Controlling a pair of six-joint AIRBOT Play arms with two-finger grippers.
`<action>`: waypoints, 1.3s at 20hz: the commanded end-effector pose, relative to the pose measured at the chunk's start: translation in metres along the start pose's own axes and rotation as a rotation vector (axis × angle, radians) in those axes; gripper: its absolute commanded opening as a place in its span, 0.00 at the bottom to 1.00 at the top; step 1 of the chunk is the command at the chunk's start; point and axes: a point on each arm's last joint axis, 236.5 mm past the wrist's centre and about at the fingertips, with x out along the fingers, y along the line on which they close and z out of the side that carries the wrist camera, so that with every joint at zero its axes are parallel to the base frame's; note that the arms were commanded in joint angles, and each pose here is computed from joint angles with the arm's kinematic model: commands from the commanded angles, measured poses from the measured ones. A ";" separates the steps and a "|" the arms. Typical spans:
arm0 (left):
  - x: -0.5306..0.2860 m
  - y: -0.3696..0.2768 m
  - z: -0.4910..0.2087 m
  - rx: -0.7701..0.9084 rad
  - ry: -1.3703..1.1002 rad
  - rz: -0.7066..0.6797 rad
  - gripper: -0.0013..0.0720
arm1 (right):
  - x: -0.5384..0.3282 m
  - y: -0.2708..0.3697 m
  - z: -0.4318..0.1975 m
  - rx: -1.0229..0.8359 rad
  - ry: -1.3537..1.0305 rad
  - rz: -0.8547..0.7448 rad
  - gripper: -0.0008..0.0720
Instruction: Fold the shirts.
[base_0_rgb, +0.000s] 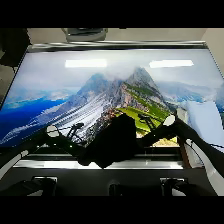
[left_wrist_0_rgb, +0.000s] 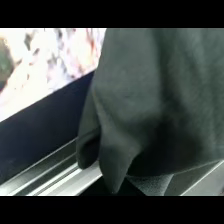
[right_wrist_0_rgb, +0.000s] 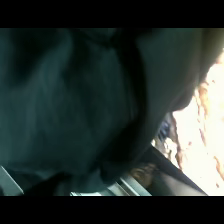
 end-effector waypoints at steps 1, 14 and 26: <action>-0.007 -0.005 0.013 0.018 -0.036 -0.001 0.06 | 0.009 0.004 0.004 0.050 -0.008 0.049 0.26; -0.527 -0.182 0.051 0.313 -1.552 0.184 0.05 | -0.476 0.187 0.056 -0.475 -1.247 -0.927 0.07; -0.561 -0.207 -0.006 0.378 -1.684 0.321 0.05 | -0.399 0.196 0.002 -0.384 -0.913 -0.700 0.07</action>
